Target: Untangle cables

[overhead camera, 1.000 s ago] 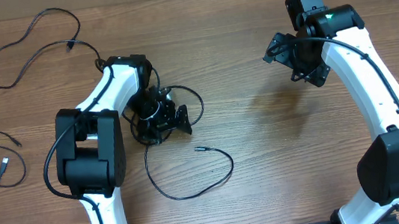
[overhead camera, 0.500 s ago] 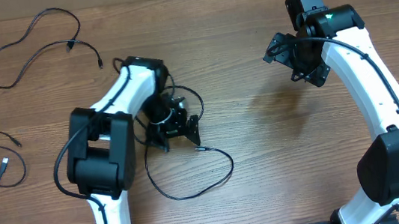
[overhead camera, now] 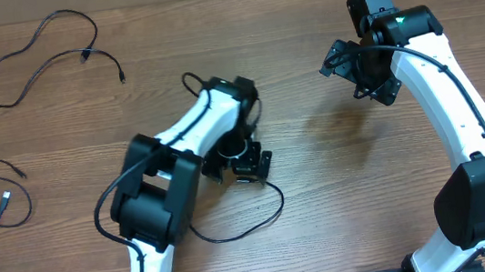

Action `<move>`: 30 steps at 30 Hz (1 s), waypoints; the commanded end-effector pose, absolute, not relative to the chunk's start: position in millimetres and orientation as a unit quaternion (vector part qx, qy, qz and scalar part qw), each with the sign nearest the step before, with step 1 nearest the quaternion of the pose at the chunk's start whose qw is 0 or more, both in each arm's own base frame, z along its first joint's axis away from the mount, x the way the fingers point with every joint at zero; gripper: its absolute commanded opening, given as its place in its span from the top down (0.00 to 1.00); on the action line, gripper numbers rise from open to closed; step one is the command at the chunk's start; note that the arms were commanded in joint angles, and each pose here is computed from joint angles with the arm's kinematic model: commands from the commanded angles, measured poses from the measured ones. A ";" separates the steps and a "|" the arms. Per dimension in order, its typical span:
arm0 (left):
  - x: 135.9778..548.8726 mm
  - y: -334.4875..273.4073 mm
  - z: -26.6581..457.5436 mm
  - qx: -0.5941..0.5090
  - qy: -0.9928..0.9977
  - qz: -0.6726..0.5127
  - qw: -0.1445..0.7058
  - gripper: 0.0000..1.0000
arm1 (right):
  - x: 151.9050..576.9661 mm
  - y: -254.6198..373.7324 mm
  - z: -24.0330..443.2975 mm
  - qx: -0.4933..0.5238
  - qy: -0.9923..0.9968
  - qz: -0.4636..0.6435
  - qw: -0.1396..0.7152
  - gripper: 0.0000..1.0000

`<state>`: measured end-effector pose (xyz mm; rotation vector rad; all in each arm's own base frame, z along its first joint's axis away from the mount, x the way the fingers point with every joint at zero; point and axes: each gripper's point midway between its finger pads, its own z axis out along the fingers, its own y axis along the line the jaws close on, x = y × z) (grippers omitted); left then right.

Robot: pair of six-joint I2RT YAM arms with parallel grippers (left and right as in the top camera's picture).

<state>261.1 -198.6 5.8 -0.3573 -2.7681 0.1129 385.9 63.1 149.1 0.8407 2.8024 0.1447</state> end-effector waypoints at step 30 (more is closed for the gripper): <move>274.6 -205.9 -3.5 -0.226 -0.967 -0.023 0.115 0.96 | 386.0 62.1 148.9 0.285 0.951 0.049 0.106 0.00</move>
